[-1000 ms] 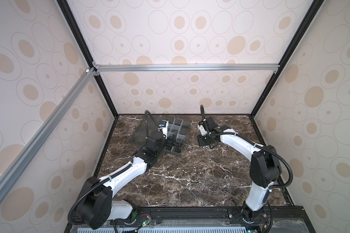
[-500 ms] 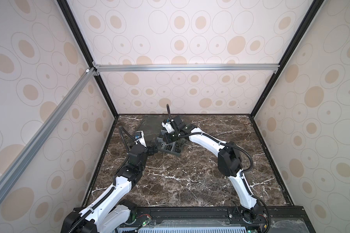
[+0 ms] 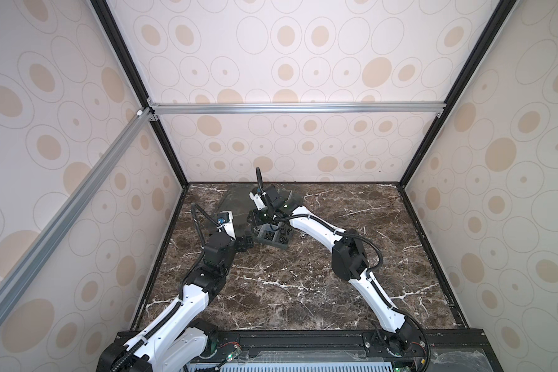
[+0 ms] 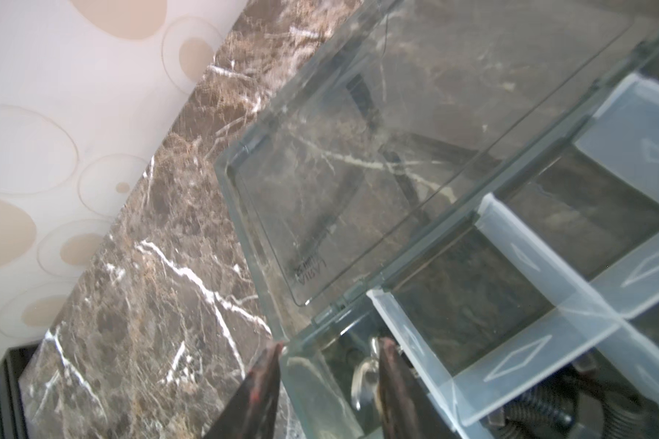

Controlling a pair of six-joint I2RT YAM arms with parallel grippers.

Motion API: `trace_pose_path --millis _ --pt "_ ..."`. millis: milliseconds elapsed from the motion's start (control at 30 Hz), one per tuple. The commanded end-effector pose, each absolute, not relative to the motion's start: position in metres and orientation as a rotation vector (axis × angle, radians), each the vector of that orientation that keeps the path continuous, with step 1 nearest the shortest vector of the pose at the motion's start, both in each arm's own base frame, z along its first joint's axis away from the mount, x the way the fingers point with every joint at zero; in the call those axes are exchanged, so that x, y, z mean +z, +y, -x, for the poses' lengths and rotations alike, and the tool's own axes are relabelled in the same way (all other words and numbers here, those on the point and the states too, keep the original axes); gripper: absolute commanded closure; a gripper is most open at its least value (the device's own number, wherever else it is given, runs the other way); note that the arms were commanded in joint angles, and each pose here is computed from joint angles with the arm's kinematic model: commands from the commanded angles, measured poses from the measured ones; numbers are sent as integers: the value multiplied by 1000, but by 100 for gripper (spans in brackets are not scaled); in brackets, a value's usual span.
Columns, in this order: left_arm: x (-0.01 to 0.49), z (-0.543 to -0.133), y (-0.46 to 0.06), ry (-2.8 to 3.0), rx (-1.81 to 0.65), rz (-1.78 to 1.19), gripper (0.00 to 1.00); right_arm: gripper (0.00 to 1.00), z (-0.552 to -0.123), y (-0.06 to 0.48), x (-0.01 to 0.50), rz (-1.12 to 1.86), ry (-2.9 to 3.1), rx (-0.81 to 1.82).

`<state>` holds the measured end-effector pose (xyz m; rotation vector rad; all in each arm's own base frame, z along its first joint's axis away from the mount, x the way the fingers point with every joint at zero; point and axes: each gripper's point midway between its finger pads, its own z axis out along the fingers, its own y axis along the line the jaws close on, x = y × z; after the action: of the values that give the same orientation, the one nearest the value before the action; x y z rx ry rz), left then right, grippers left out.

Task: Sort the screws and nuts into containers
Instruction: Place the nut into the container, then pick up the nut from the bottom-right of the table.

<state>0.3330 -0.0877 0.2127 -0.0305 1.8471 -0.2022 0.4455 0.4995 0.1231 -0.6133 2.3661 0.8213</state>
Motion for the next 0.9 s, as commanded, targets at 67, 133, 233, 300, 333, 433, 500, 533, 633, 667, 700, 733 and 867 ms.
trace_pose_path --millis 67,133,233,300,333,433,500,533,633,667,700,733,867 --pt "235 -343 -100 1820 -240 -25 6 60 -438 480 170 615 2315 766" --pt "241 -346 -111 1808 -271 -77 8 60 -428 449 185 588 2295 670" --pt "242 -351 -141 1824 -310 -202 9 61 -413 378 194 481 2293 481" --pt "238 -354 -173 1842 -327 -324 9 60 -401 311 183 361 2378 340" --pt "234 -353 -190 1844 -343 -392 9 61 -394 281 175 297 2424 282" --pt "220 -352 -244 1853 -411 -553 10 62 -364 183 153 53 2565 90" --pt "208 -354 -274 1867 -453 -621 11 63 -340 129 145 -95 2597 -12" --pt "203 -354 -285 1874 -468 -649 11 63 -329 112 141 -140 2606 -49" --pt "190 -354 -315 1893 -503 -742 12 63 -291 66 130 -295 2679 -145" --pt "186 -355 -322 1901 -505 -762 12 63 -275 54 122 -370 2724 -151" --pt "184 -355 -329 1907 -511 -779 13 64 -263 46 115 -449 2755 -128" --pt "182 -354 -333 1911 -515 -792 13 64 -256 44 112 -500 2765 -99" --pt "176 -356 -339 1927 -507 -803 13 65 -227 44 94 -729 2798 -28"
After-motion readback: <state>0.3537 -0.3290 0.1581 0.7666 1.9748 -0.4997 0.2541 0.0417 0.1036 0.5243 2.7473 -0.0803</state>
